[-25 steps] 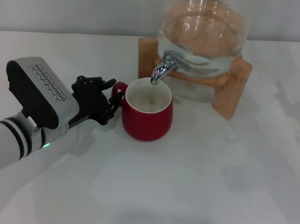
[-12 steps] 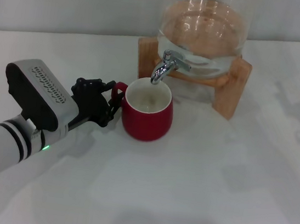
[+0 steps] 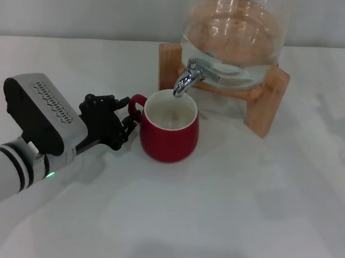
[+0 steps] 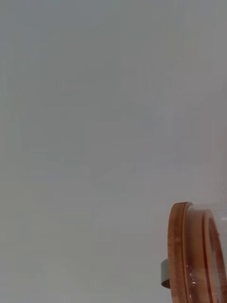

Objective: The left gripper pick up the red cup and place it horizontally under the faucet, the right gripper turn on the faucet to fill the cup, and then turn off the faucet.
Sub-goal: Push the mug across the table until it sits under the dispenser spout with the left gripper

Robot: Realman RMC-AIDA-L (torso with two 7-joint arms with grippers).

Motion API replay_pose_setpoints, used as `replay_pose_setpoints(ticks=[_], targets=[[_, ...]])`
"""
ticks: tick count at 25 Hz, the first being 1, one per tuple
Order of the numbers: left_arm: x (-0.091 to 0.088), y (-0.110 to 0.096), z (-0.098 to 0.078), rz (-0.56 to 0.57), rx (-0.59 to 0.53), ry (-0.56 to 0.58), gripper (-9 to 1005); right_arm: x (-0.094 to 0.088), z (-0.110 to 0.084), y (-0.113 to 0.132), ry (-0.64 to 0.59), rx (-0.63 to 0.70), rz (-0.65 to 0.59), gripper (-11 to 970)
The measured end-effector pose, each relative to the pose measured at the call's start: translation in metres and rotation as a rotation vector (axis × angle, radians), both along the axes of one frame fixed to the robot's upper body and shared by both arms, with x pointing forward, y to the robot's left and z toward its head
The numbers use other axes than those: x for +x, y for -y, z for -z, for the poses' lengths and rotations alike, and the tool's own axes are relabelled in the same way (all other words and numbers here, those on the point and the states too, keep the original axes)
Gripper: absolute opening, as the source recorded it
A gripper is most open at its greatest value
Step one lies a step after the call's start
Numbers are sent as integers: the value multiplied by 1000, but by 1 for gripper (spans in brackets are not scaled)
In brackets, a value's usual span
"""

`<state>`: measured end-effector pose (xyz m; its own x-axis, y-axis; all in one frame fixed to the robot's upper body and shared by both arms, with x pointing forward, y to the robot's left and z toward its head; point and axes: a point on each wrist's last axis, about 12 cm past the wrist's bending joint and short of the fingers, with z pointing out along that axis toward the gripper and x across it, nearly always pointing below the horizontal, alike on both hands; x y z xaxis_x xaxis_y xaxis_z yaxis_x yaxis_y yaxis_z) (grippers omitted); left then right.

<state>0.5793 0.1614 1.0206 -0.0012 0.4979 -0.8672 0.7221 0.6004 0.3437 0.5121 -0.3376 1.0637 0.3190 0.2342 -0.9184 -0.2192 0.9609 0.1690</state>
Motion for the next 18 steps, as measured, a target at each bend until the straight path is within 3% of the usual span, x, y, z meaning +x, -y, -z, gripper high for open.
replay_pose_setpoints(ticks=[18], targets=[[-2,-4,3,-18,-5,-9,295,0,0,0,-3,0,1,724]])
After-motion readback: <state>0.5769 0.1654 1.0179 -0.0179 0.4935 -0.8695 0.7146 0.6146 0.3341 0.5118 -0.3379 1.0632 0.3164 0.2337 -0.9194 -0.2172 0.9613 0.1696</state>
